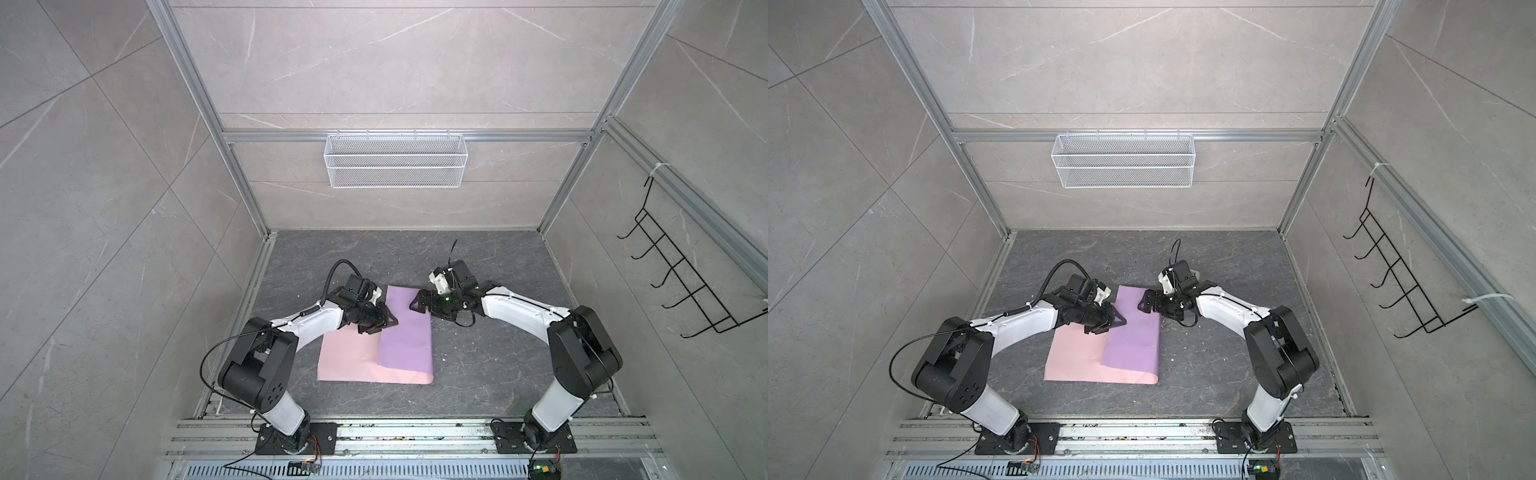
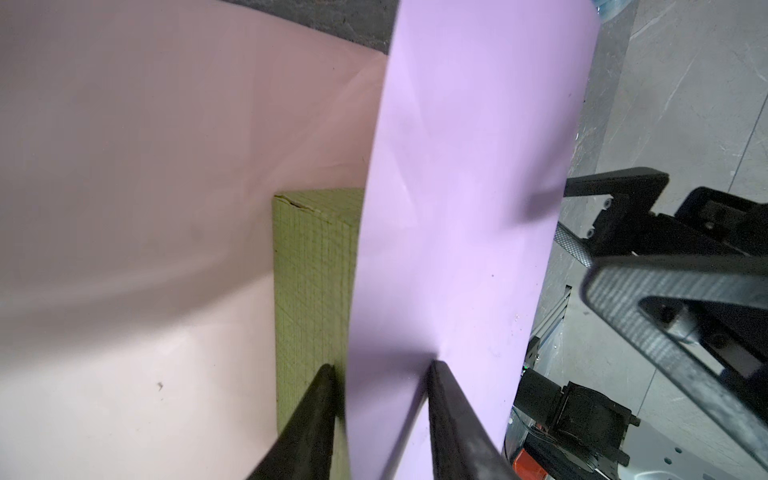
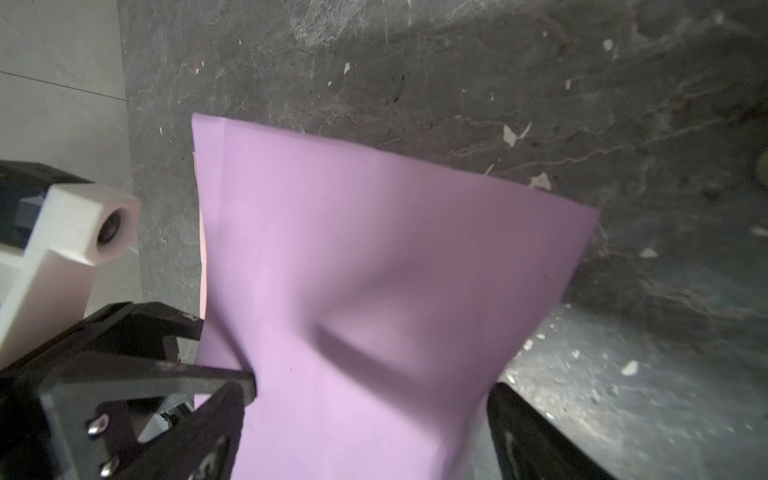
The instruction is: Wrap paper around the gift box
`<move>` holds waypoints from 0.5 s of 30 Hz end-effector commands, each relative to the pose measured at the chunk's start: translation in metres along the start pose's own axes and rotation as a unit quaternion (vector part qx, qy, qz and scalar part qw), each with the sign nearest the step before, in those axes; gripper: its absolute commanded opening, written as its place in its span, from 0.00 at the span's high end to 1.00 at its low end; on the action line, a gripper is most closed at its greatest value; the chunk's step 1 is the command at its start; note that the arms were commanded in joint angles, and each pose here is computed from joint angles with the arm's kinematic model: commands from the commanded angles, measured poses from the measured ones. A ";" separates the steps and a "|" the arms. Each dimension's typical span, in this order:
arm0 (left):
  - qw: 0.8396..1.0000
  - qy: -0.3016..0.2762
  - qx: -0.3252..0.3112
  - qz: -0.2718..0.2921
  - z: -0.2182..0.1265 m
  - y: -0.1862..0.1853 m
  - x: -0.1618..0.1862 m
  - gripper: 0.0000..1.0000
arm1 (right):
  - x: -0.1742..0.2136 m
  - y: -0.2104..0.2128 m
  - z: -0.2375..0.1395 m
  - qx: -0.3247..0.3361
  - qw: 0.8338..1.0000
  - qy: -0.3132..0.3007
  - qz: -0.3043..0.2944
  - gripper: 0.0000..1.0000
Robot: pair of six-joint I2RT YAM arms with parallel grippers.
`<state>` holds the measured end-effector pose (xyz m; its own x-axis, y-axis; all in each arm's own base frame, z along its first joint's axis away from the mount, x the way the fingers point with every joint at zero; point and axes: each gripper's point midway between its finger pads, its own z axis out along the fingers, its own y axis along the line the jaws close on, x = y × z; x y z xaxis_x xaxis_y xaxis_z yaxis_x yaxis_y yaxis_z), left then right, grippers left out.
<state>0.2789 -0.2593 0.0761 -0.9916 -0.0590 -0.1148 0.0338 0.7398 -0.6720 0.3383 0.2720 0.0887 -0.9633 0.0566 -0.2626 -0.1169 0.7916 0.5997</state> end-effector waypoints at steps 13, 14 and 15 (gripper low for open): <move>0.996 0.041 -0.073 -0.024 0.010 0.040 0.026 0.66 | -0.051 0.002 0.020 -0.034 0.998 -0.026 0.034 0.08; 0.996 0.041 -0.073 -0.024 0.010 0.040 0.026 0.66 | -0.054 0.000 0.021 -0.034 0.998 -0.028 0.036 0.08; 0.996 0.042 -0.074 -0.024 0.010 0.040 0.026 0.66 | -0.056 -0.001 0.021 -0.035 0.998 -0.028 0.038 0.08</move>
<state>0.2786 -0.2593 0.0762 -0.9915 -0.0510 -0.1199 0.0432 0.7393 -0.6720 0.3852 0.2780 0.0842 -0.9589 0.1365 -0.2488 -0.0616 0.7556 0.6521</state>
